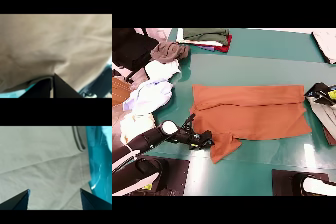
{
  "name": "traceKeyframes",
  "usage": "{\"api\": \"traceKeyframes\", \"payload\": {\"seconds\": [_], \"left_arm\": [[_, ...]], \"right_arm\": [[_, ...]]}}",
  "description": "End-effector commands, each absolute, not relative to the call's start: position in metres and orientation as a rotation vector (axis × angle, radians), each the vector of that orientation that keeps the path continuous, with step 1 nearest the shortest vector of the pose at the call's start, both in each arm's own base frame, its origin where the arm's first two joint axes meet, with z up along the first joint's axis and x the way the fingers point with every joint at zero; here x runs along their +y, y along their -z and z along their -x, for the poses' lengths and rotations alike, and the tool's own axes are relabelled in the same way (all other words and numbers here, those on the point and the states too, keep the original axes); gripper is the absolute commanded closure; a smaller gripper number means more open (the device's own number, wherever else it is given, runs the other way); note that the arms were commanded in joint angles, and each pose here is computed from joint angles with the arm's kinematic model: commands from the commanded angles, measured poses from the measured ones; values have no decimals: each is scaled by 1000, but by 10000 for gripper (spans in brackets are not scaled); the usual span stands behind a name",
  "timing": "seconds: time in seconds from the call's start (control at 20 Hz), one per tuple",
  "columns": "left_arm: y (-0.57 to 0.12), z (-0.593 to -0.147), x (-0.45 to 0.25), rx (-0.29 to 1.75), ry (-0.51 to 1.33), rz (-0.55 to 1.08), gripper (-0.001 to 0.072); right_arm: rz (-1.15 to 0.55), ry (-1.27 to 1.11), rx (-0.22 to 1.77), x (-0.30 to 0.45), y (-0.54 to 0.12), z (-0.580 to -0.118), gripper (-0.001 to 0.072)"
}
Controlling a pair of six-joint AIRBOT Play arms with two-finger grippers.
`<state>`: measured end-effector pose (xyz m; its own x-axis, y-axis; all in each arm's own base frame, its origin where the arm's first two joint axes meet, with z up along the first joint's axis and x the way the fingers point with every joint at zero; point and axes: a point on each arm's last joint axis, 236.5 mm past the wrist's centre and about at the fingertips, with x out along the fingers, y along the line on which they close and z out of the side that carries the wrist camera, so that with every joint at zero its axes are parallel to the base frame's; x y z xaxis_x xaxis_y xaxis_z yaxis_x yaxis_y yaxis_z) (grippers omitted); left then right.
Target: Fold the shirts.
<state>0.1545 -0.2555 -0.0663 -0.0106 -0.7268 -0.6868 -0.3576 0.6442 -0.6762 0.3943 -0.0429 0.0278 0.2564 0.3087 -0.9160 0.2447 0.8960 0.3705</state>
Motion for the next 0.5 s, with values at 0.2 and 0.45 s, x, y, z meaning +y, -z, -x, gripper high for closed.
{"api": "traceKeyframes", "payload": {"seconds": [0.2,0.45], "left_arm": [[-35,-230,-222,1449,570,692,679],[-115,-296,-115,1235,387,521,679]], "right_arm": [[-618,-30,1418,-60,-7,-368,7],[-753,-147,1503,-33,32,-331,25]]}}
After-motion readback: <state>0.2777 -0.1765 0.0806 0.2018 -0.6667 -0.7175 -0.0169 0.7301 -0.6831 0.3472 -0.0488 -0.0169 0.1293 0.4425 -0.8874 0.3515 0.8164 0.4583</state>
